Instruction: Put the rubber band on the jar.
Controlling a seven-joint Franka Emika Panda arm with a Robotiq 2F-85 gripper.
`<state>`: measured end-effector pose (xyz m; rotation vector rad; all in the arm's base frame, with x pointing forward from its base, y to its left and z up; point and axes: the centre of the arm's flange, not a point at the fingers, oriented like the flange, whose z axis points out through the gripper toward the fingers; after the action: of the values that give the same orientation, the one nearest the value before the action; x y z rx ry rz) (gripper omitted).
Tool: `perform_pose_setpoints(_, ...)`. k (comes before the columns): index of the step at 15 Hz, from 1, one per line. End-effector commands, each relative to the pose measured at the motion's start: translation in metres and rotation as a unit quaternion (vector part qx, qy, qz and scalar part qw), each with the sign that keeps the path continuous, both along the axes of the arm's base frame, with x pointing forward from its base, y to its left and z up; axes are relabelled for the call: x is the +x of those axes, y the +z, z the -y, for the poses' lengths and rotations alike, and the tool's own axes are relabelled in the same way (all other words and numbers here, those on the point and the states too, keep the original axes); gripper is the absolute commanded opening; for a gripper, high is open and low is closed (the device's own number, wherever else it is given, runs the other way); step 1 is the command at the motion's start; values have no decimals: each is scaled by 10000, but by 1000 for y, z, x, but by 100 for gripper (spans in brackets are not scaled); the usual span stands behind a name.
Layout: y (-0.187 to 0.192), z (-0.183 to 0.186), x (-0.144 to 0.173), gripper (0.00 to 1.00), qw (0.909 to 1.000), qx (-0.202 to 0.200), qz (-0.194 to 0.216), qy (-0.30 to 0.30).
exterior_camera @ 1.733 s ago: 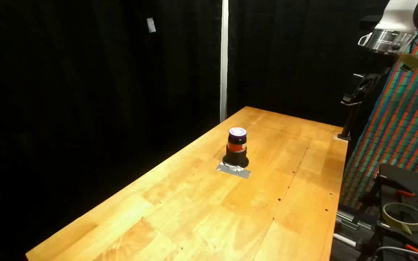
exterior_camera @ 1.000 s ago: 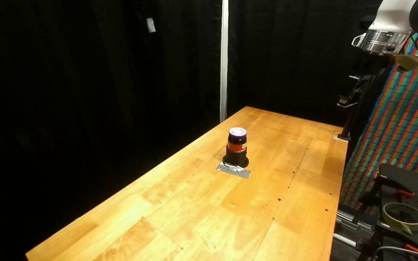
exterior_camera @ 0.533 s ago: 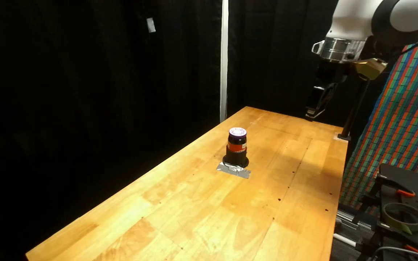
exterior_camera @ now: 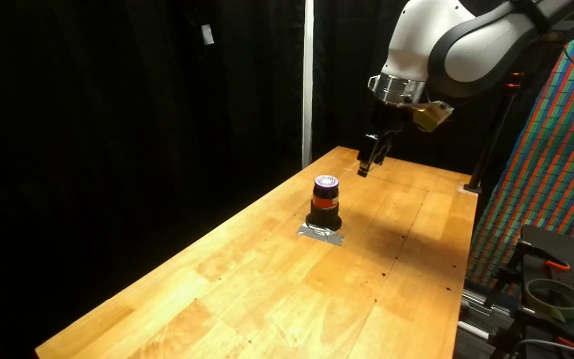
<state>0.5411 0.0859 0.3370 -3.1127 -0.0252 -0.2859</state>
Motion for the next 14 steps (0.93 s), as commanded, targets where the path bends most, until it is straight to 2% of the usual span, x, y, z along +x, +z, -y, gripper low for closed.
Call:
perform_pose_setpoints(1,-11,-10,51,100,9997,24,217,108)
perform_pose_setpoints(7,-33,-21,93,100,9989,179,420,118)
perform_pose_setpoints(14,-55,-14,127,100,9982,70,592,4)
